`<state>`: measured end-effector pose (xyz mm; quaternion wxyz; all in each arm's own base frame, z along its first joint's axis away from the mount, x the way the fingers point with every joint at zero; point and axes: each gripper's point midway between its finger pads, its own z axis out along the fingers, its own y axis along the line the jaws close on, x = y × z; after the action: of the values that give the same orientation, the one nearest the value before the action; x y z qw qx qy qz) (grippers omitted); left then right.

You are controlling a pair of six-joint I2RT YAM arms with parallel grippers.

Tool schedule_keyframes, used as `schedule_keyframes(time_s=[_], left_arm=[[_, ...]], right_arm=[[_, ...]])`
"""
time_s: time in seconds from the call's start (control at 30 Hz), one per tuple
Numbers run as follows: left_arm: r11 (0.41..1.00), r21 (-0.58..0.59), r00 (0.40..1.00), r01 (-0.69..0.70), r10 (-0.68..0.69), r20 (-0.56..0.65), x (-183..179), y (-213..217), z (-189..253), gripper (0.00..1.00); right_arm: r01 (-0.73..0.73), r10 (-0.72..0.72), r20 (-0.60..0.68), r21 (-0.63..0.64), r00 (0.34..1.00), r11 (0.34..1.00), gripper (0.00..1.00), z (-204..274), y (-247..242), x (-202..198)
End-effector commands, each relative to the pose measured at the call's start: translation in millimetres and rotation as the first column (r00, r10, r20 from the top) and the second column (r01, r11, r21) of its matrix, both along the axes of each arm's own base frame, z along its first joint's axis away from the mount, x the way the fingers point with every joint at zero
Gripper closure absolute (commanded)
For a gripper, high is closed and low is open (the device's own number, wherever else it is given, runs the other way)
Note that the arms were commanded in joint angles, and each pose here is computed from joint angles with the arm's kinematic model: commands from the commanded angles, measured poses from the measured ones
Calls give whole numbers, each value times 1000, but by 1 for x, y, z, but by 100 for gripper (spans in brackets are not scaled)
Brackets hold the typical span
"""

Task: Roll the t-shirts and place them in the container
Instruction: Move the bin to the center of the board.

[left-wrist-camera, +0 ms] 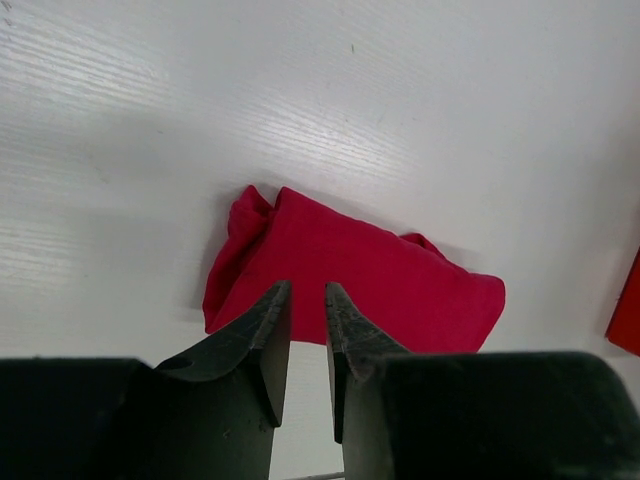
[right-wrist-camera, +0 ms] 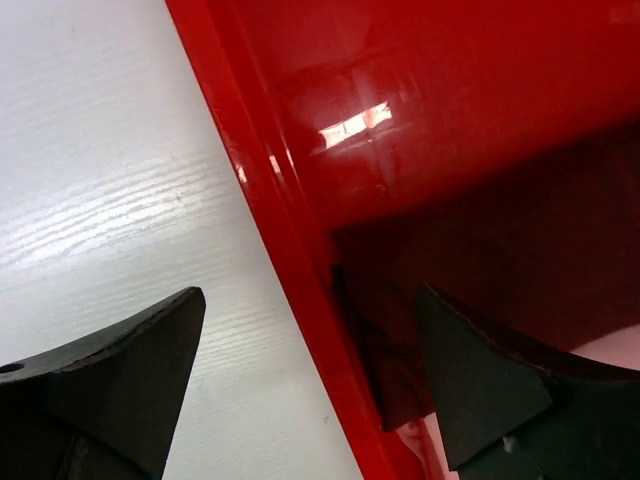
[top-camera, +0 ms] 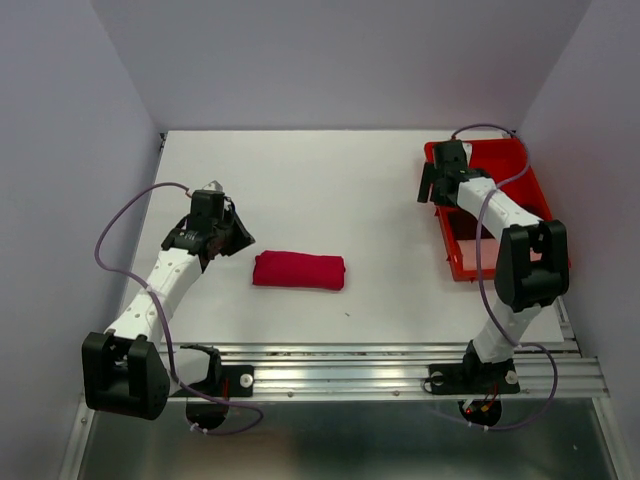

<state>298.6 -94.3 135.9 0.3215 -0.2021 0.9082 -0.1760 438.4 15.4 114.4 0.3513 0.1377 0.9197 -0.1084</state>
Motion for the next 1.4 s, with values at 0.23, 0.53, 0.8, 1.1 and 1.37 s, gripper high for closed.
schedule_keyframes(time_s=[0.23, 0.53, 0.8, 1.1, 1.37], left_arm=[[1000, 1, 999, 24, -24, 26, -1, -2, 6, 69], [1000, -2, 999, 28, -28, 26, -1, -3, 4, 69], [1000, -8, 999, 31, -30, 21, -2, -4, 3, 69], [1000, -9, 999, 28, -28, 15, -5, -3, 1, 69], [999, -19, 999, 40, -40, 2, -6, -6, -5, 69]], right_arm=[[-186, 190, -10, 160, 982, 970, 16, -8, 43, 17], [-311, 304, 77, 365, 949, 877, 19, 5, 92, 15], [-394, 381, 116, 407, 917, 824, 19, 13, 158, 22], [-400, 367, 168, 503, 915, 766, 16, 18, 228, 30], [-432, 381, 215, 568, 899, 700, 15, 36, 259, 41]])
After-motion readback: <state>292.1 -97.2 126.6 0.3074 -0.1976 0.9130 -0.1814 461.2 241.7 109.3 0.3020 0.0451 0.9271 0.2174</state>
